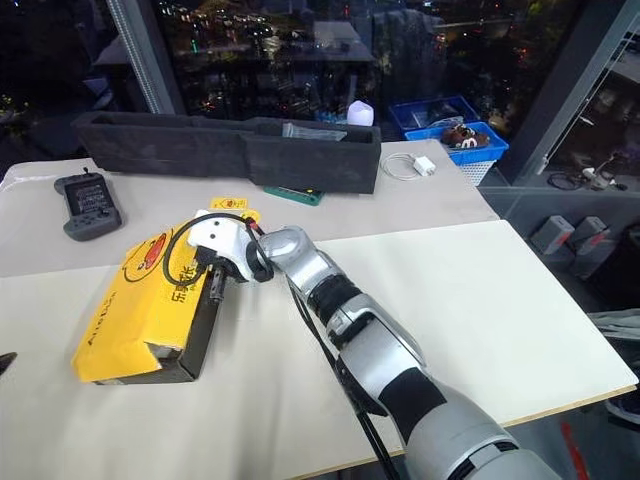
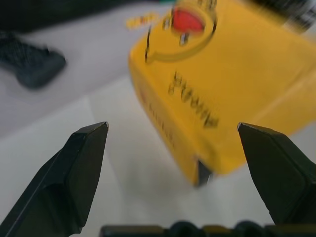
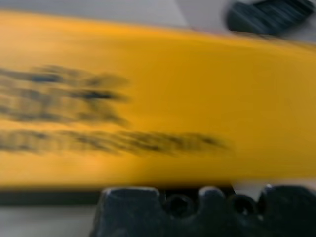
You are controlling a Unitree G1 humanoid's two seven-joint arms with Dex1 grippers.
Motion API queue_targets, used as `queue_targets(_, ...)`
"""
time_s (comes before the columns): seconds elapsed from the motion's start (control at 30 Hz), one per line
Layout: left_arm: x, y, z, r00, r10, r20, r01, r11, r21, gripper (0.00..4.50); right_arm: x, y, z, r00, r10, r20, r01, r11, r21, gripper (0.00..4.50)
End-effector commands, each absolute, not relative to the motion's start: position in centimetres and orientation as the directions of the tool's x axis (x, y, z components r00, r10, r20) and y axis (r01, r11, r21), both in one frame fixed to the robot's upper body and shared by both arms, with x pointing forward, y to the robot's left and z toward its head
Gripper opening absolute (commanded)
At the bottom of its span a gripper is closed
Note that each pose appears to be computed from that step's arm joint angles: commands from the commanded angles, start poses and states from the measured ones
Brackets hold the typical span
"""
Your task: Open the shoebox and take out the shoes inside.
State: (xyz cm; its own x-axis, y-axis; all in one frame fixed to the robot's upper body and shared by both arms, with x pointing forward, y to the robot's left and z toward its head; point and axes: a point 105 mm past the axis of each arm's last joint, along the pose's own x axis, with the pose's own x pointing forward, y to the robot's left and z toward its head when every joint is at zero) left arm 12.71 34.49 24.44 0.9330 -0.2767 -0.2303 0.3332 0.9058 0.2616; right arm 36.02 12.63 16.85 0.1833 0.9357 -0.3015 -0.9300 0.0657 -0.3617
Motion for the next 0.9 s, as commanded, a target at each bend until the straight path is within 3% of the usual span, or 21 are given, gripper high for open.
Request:
queue_targets(0.03,10.5,33.5,28.8,0.948,-0.271,-0.166,0.313,0.885,0.344,4.5,27.5,22.2,20.4,-0.059,0.978,-0.201,-0.897,-0.14,-0.419,0.06)
queue_targets(0.13,9.1,33.0,30.3,0.952,-0.259,-0.162,0.302,0.883,0.359,4.5,26.3,23.0,21.5,-0.11,0.979,-0.17,-0.892,-0.173,-0.417,0.06)
queue_targets(0.4,8.7,32.5,29.2,0.957,-0.229,-0.181,0.279,0.897,0.342,4.5,24.0,23.8,23.1,-0.233,0.966,-0.114,-0.889,-0.259,-0.378,0.06)
queue_targets(0.57,9.5,32.3,28.8,0.953,-0.243,-0.179,0.291,0.897,0.332,4.5,19.0,23.5,20.6,-0.477,0.843,-0.248,-0.728,-0.537,-0.426,0.06)
queue_targets(0.63,9.9,32.3,28.7,0.951,-0.253,-0.177,0.3,0.896,0.329,4.5,17.2,23.8,20.8,-0.515,0.817,-0.258,-0.677,-0.572,-0.463,0.06)
queue_targets(0.73,10.4,32.4,28.5,0.948,-0.267,-0.175,0.311,0.893,0.324,4.5,15.2,25.0,23.5,-0.519,0.836,-0.176,-0.669,-0.526,-0.525,0.06)
queue_targets(0.83,11.2,32.1,28.4,0.939,-0.295,-0.174,0.338,0.886,0.318,4.5,15.1,25.6,33.0,-0.451,0.869,0.203,-0.832,-0.327,-0.448,0.06)
queue_targets(0.9,11.7,31.9,28.3,0.933,-0.316,-0.173,0.356,0.88,0.315,4.5,15.7,24.4,37.0,-0.427,0.838,0.34,-0.876,-0.289,-0.386,0.06)
